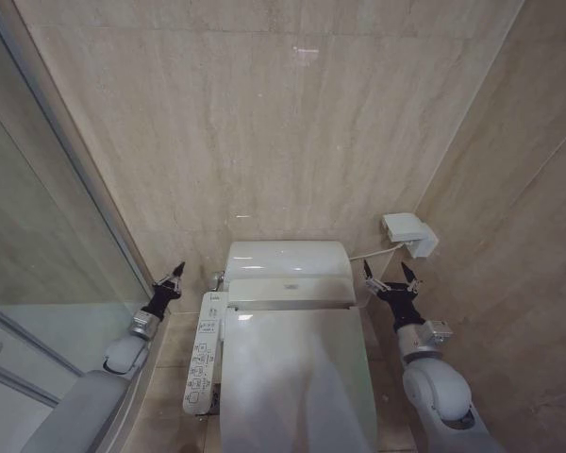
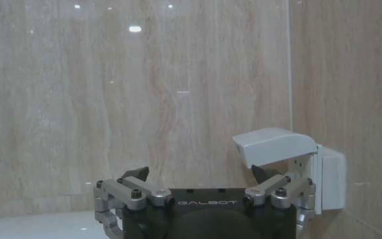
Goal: Open the toilet lid, clean the toilet bowl with a toilet brush, close the toilet lid, and flush.
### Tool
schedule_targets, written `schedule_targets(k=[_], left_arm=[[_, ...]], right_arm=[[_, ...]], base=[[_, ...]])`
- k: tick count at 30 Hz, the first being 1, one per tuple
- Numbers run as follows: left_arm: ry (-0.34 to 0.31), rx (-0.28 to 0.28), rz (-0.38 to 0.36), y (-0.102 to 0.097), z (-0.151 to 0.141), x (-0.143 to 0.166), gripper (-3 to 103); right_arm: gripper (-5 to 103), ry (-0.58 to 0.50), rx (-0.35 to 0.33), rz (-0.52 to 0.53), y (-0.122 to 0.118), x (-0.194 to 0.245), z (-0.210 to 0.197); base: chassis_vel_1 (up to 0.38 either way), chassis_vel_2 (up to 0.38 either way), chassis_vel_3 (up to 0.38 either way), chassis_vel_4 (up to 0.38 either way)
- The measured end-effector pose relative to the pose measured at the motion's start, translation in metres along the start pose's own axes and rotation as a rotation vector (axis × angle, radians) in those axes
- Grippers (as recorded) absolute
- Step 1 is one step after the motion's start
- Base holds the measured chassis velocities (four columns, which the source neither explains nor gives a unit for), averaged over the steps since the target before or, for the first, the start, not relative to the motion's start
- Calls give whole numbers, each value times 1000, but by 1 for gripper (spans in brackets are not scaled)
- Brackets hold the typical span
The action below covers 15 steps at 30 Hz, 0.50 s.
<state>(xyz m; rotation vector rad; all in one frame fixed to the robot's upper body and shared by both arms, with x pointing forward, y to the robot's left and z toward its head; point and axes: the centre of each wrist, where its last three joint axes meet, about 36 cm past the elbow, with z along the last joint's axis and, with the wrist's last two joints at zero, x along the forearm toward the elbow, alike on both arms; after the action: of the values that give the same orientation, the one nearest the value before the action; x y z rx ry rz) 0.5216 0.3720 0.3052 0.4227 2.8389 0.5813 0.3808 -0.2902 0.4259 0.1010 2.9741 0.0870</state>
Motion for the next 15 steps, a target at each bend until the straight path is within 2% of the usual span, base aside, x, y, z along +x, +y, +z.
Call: schedule_targets(k=[3, 15], left_arm=[[-7, -37, 89, -3, 8, 5, 2], [-10, -84, 204, -7, 20, 7, 0]], right_arm=[[100, 0, 0, 0, 0, 0, 0], [100, 0, 0, 0, 0, 0, 0]], base=[[0, 0, 0, 0], [0, 0, 0, 0]])
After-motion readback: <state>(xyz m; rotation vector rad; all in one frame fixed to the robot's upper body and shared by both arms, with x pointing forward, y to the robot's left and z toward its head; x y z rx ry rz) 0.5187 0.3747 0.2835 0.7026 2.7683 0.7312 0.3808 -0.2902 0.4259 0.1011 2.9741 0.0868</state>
